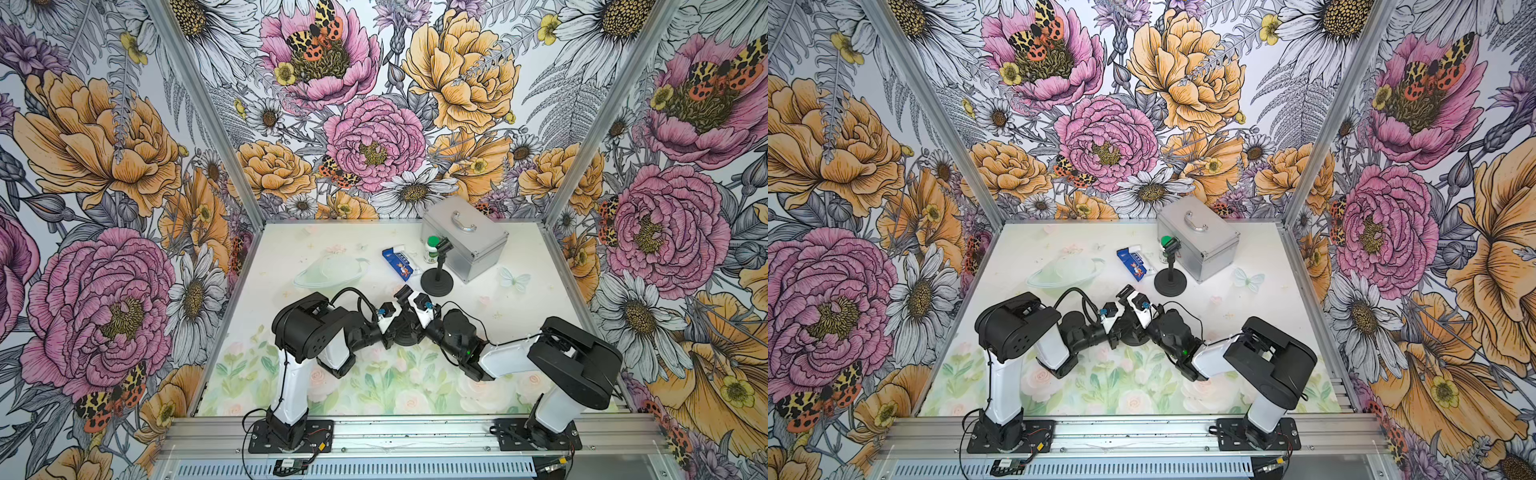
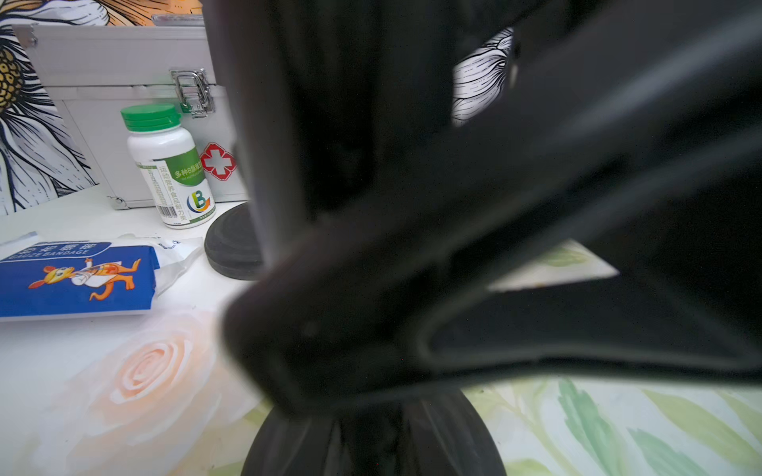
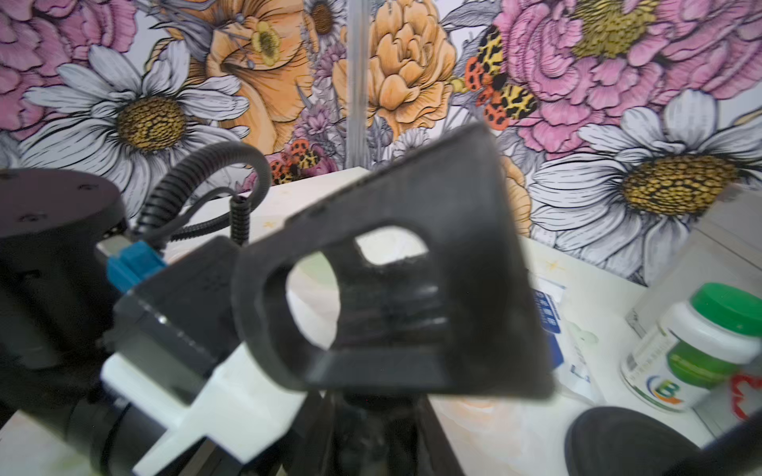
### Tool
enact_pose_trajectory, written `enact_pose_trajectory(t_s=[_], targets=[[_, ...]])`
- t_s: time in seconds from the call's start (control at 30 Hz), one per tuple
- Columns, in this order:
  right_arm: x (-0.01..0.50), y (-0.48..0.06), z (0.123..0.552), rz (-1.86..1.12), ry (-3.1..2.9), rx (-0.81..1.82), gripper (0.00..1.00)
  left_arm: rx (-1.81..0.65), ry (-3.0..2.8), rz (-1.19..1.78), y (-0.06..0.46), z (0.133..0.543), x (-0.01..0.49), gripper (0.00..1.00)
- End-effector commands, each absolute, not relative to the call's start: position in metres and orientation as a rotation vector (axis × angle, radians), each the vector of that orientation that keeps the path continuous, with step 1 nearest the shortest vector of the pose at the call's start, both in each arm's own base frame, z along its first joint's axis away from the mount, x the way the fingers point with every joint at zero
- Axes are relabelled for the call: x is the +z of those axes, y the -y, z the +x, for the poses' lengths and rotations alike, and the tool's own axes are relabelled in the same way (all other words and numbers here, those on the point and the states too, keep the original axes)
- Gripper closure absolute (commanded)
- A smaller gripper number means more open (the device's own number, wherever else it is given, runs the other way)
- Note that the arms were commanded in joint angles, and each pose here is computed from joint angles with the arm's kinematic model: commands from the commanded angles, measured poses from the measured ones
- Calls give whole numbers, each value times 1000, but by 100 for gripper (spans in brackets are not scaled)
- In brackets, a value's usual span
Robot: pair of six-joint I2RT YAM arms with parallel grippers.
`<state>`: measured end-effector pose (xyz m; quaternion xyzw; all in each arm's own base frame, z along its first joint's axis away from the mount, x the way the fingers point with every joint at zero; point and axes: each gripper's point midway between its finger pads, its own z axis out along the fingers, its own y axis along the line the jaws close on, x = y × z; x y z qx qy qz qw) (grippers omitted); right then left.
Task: Assemble a microphone stand
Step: Screw the microphone stand pole into the microphone stand base.
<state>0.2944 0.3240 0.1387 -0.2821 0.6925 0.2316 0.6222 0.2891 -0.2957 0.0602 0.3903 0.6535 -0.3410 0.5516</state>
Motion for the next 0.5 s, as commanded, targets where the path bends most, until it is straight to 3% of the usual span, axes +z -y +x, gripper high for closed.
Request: enact_pose_trajectory(t_s=[0.0, 0.1, 0.13, 0.17, 0.23, 0.47], targets=[[96, -288, 307, -399, -1739, 365, 100, -673, -1619, 888, 277, 302, 44, 80], [99, -312, 290, -581, -1689, 472, 98, -675, -1618, 891, 278, 301, 44, 80], [103, -318, 284, -660, -1658, 504, 87, -675, -1617, 892, 278, 301, 44, 80], [108, -324, 276, -748, -1624, 561, 66, -675, -1616, 893, 278, 301, 44, 80], [116, -328, 265, -900, -1585, 674, 50, -680, -1614, 894, 279, 301, 45, 80], [127, -321, 246, -1229, -1583, 1067, 38, -686, -1614, 895, 280, 301, 45, 80]])
